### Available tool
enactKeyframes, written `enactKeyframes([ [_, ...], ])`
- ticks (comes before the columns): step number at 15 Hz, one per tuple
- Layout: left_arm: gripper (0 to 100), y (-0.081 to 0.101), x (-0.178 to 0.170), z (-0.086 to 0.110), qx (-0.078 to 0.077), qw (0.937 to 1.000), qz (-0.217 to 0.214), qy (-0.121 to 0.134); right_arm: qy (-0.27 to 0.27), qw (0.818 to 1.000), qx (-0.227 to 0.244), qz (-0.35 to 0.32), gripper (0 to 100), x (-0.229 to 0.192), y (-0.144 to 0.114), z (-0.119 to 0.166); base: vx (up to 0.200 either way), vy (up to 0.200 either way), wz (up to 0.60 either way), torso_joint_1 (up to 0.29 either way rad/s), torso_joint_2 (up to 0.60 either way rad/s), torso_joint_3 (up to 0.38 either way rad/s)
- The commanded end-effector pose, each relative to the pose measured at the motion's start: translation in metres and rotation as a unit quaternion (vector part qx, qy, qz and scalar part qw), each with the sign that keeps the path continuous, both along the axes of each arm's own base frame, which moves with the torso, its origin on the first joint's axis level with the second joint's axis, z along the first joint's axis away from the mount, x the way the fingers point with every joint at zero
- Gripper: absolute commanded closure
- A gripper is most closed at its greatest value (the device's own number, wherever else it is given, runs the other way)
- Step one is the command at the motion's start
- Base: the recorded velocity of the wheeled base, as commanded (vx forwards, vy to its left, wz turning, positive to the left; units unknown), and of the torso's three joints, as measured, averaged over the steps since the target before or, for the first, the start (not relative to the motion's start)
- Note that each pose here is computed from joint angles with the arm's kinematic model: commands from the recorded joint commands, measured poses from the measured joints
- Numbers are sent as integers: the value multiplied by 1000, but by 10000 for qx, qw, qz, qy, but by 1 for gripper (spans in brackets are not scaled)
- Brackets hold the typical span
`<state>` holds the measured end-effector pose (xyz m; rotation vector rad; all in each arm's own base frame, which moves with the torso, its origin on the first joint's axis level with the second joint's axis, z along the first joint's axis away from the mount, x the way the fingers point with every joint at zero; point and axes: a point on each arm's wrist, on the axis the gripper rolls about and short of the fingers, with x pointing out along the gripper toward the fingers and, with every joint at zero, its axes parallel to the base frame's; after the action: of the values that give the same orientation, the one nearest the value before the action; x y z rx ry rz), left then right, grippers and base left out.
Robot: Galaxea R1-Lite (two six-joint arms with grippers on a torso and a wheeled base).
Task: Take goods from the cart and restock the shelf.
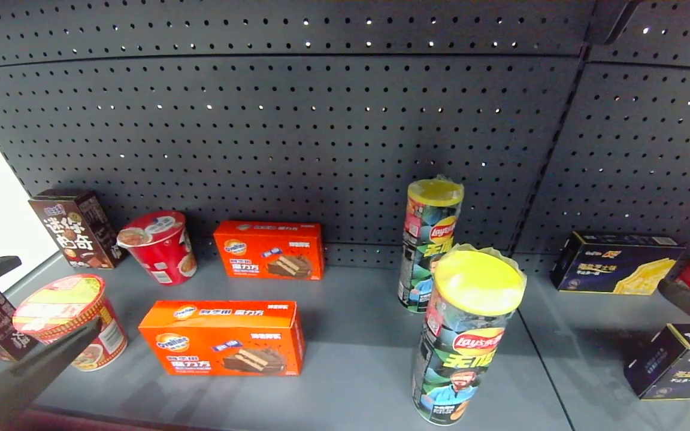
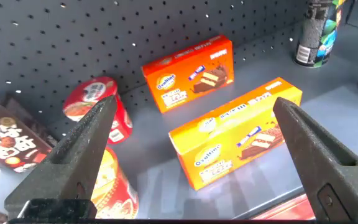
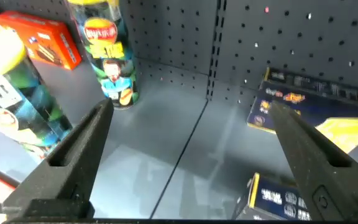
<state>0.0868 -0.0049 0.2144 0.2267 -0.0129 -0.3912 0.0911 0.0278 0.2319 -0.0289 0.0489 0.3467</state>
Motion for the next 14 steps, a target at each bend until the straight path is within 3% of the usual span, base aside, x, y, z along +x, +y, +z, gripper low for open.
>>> enactKeyframes([
  [1,0,0,-2,-1,5,10000,5,-5,175,9996,-109,213,0,5,6,-6,0,0,0,0,0,0],
  [6,0,0,-1,-2,-3,10000,13,20,362,9985,-303,265,0,18,11,-10,0,0,0,0,0,0],
  [9,0,0,6,0,-1,10000,-33,94,608,9945,-448,726,0,16,21,-23,0,0,0,0,0,0],
  [14,0,0,7,-5,-7,9998,-33,186,1243,9769,-1157,1294,0,30,42,-48,0,0,0,0,0,0],
])
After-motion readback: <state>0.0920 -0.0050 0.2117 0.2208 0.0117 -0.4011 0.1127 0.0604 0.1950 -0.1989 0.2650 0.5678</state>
